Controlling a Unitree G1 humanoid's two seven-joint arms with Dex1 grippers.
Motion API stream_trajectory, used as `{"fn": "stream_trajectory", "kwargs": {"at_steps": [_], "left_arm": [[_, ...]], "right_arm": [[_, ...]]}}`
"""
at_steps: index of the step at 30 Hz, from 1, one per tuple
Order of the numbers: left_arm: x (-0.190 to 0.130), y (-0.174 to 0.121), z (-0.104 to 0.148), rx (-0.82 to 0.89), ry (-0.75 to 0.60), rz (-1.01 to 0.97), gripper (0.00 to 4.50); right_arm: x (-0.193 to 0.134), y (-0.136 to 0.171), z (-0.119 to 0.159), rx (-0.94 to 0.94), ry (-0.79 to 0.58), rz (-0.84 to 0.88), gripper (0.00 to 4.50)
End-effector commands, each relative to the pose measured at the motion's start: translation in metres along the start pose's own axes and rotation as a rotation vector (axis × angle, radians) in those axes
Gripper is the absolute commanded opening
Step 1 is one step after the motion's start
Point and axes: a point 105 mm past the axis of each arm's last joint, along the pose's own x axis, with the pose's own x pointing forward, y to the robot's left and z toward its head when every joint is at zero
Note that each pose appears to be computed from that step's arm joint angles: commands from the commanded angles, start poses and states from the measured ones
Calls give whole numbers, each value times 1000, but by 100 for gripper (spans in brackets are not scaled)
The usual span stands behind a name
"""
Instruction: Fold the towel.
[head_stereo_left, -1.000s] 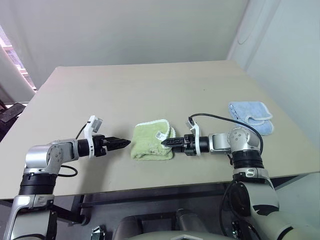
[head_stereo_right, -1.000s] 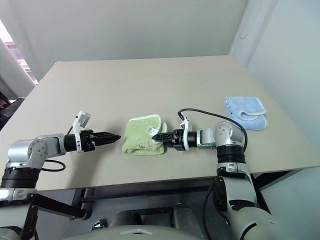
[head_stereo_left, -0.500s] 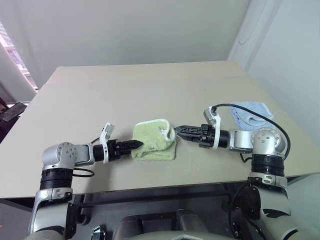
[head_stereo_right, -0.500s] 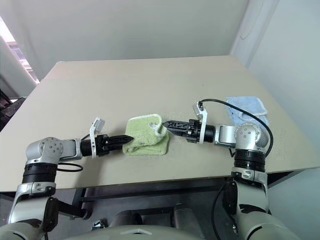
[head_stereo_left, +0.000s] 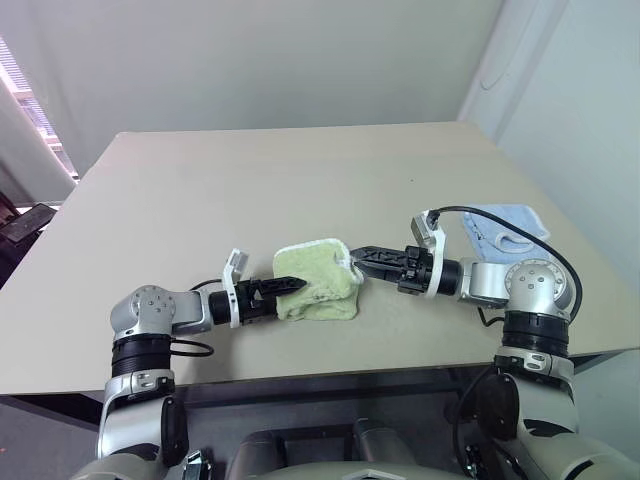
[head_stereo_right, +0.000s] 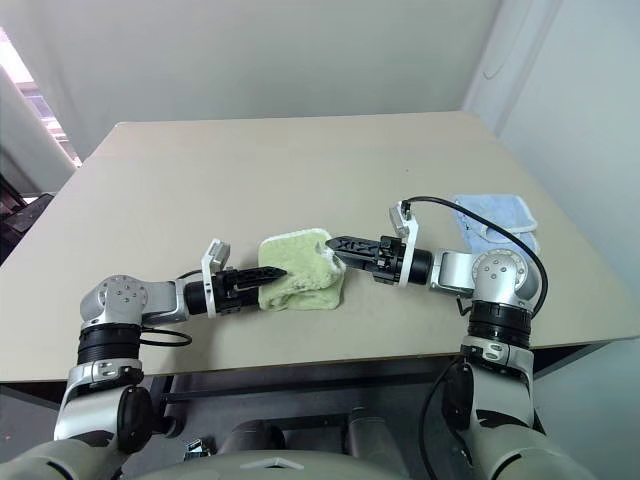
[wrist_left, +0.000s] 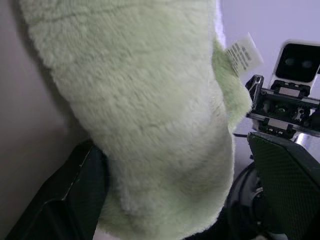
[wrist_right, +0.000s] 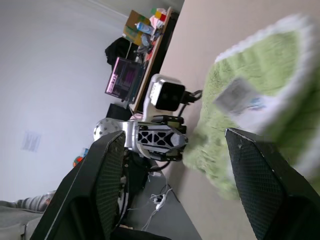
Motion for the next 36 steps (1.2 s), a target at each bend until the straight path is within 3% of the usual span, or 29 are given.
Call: {"fn": "stream_trajectory", "kwargs": {"at_steps": [1, 7, 10, 21, 28, 32, 36], "left_arm": [[9, -8, 0, -10, 12, -38, 447], [9, -6, -2, -12, 11, -30, 447], [6, -5, -1, -17, 1, -26, 387], [-4, -4, 9, -65, -53, -56, 5], [-7, -6, 11, -78, -54, -83, 2], [-19, -2, 19, 3, -51, -3, 2], [-36, -18, 29, 83, -50, -25, 2]], "right_arm": [[-2, 13, 4, -43, -24, 51, 334], [-13, 7, -4, -42, -12, 21, 334], [-16, 4, -5, -36, -15, 9, 334], [-19, 2, -10, -38, -20, -7, 334], [-23, 1, -12, -39, -29, -14, 334], [-26, 4, -12, -51, -41, 4, 334], [-26, 7, -10, -52, -61, 31, 334]]}}
